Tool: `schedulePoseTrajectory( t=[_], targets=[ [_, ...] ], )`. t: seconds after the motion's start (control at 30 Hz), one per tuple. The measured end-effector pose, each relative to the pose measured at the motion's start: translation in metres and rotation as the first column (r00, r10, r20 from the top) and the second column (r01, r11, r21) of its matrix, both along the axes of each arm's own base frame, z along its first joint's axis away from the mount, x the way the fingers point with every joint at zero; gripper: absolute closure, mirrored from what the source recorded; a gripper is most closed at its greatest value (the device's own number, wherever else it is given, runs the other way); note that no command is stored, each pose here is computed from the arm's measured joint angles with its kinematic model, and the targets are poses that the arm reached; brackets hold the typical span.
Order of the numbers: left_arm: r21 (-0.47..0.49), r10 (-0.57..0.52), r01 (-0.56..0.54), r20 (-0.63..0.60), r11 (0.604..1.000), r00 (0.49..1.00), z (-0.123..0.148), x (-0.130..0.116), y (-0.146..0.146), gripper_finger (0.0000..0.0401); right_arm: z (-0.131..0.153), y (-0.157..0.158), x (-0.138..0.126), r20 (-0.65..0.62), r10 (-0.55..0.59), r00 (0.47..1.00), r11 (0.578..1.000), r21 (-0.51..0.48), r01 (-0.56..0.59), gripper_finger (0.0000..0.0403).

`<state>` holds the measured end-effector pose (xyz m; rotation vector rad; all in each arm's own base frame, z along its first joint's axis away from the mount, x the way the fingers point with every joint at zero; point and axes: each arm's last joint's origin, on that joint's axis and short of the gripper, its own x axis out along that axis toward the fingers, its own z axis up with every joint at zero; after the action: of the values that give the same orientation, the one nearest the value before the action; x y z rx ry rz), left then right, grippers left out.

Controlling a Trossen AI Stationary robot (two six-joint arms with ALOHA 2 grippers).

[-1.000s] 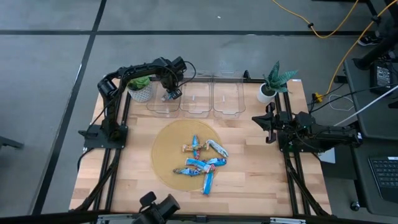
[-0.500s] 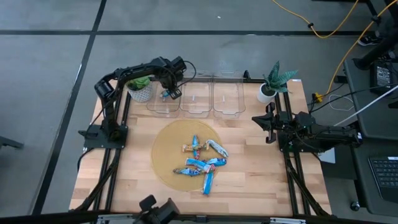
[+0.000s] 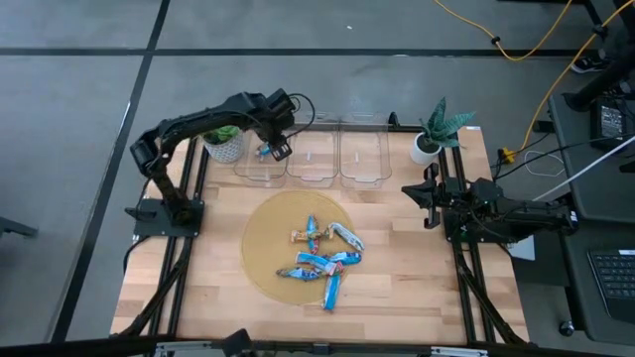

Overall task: Pick and place Granola Bars by type
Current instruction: Put the yellow granola bar into the left transparent bin

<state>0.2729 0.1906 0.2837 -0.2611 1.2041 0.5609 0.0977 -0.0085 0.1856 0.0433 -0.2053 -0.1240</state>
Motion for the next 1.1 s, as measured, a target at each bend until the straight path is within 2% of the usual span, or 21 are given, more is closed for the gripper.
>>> schedulePoseTrajectory(
  t=[0.13,0.27,0.4,0.53,0.67,0.83,0.97,1.1],
  targets=[
    [0.023,-0.054,0.052,0.098,0.998,0.994,0.021,0.001,-0.021,0.0275,0.0,0.0,0.0,0.0,0.0,1.0,1.0,0.0,0.0,0.0386],
    [0.054,-0.142,0.133,0.238,0.99,0.961,0.046,0.004,-0.047,0.0277,0.0,0.0,0.0,0.0,0.0,1.0,1.0,0.0,0.0,0.0386],
    [0.11,-0.252,0.227,0.368,0.968,0.895,0.069,0.008,-0.075,0.028,0.0,0.0,0.0,0.0,0.0,1.0,1.0,0.0,0.0,0.0386],
    [0.18,-0.383,0.338,0.449,0.924,0.808,0.086,0.012,-0.106,0.028,0.0,0.0,0.0,0.0,0.0,1.0,1.0,0.0,0.0,0.0386],
    [0.208,-0.471,0.425,0.479,0.881,0.741,0.091,0.019,-0.136,0.0281,0.0,0.0,0.0,0.0,0.0,1.0,1.0,0.0,0.0,0.0386],
    [0.208,-0.548,0.518,0.481,0.83,0.684,0.089,0.028,-0.167,0.0279,0.0,0.0,0.0,0.001,0.0,1.0,1.0,0.0,0.0,0.0386],
    [0.18,-0.538,0.53,0.517,0.828,0.665,0.087,0.035,-0.186,0.028,0.0,0.0,0.0,0.001,0.0,1.0,1.0,0.0,0.0,0.0386],
    [0.109,-0.487,0.516,0.538,0.85,0.688,0.08,0.043,-0.204,0.0282,0.0,0.0,0.0,0.001,0.0,1.0,1.0,0.0,0.0,0.0386]
  ],
)
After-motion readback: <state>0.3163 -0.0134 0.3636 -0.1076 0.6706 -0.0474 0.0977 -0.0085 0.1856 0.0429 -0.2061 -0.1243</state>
